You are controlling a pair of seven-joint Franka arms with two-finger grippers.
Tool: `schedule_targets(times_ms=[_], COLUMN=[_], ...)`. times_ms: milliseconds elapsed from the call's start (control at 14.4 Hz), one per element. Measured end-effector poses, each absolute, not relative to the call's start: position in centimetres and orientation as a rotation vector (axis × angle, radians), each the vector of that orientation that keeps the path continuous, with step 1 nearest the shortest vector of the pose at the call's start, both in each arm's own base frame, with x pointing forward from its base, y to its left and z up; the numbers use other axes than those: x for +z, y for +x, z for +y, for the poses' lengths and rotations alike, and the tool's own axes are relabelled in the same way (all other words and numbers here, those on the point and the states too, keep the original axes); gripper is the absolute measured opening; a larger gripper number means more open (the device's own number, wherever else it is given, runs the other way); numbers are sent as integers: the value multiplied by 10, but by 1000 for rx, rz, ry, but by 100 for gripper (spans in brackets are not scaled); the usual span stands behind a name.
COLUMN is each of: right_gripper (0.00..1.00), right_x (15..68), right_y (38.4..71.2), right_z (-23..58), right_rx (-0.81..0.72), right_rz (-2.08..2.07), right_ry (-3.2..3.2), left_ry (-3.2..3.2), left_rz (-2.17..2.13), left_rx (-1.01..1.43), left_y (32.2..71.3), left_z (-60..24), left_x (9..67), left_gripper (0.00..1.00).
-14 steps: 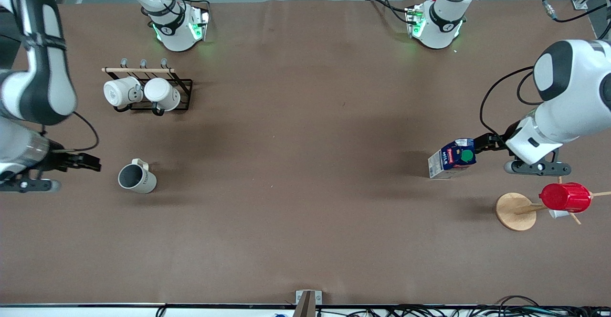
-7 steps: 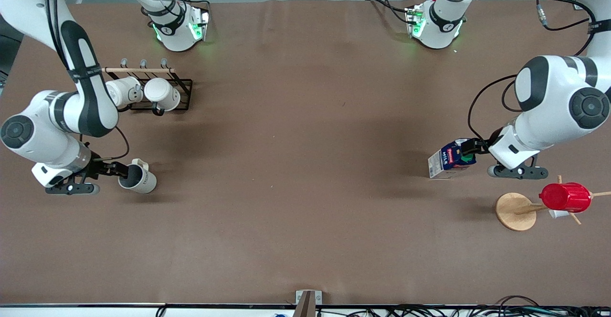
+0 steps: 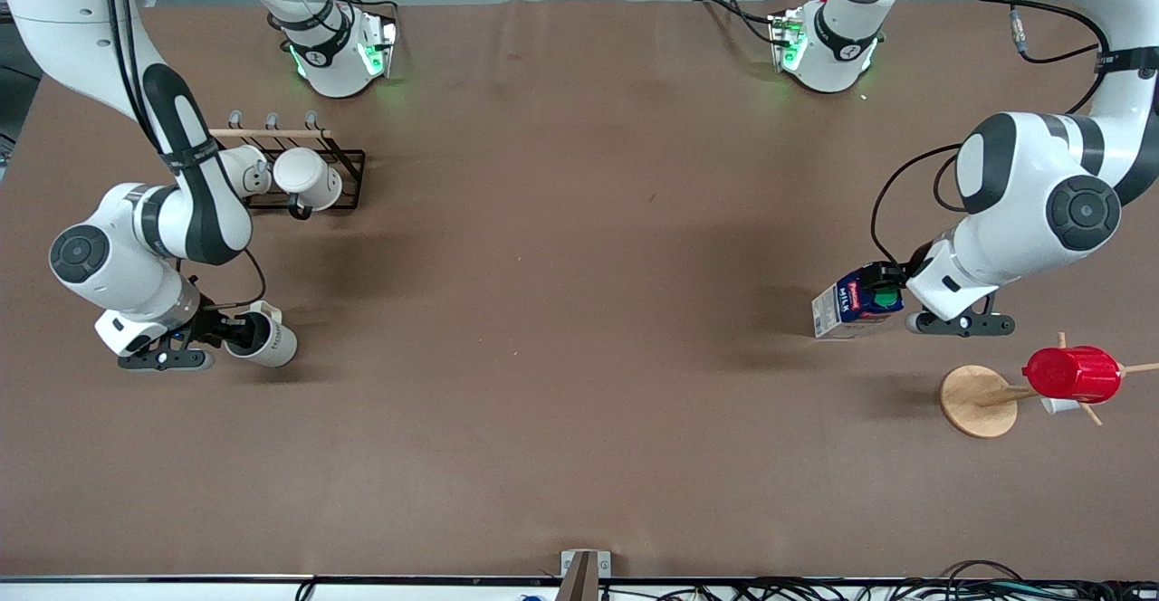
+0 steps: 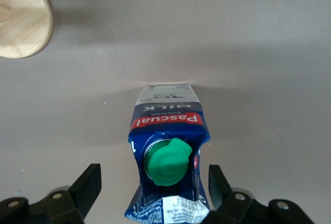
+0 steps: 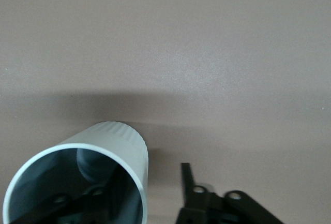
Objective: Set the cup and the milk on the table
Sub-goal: 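Grasp the white mug with the right gripper while the left gripper grasps the milk, then carry the mug and milk carton toward each other at the table center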
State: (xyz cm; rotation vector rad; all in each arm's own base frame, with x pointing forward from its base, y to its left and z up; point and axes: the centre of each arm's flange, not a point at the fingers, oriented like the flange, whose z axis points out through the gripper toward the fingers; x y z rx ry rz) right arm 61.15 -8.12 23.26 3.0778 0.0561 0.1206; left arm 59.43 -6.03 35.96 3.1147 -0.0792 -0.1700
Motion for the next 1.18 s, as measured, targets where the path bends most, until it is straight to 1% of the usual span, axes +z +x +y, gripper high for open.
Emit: schedule_targets(times_ms=[70,139,209,278,417,487,557,626,696,765,835,904,974,1043,1183], right_gripper=[34,21,11,4,5,5,5,5,5,5,5,5,5,5,5], right_x=[233,233,234,236,243,250,263,282,306,331,356,376,393,400,397], right_y=[612,612,612,613,614,617,621,627,632,636,639,640,638,634,626], right_z=[-81,-81,-81,-80,-76,-71,-59,-40,-12,21,59,96,136,170,238], right_rx=[122,123,125,129,95,52,-2,-60,-104,-128,-131,-114,-82,-63,-12], right_rz=[56,55,55,53,51,41,38,63,96,118,138,163,197,234,267], right_ry=[3078,3078,3078,3080,3088,3096,3109,3126,3143,3159,3174,3188,3204,3213,3193], left_ry=[3114,3114,3110,3103,3098,3097,3097,3097,3097,3097,3096,3096,3096,3096,3095], left_rz=[-79,-79,-76,-71,-70,-72,-74,-76,-78,-79,-80,-80,-81,-83,-92], left_rx=[-172,-174,-178,-182,-189,-191,-191,-191,-192,-193,-195,-195,-191,-186,-164], left_y=[595,595,595,595,595,595,595,595,595,595,595,595,595,596,599], left_z=[-60,-60,-61,-61,-63,-64,-65,-66,-67,-67,-67,-67,-68,-69,-72], left_x=[358,355,354,352,349,348,347,347,347,347,346,345,346,347,354], left_gripper=[89,81,74,74,72,68,68,64,64,57,51,51,42,37,36])
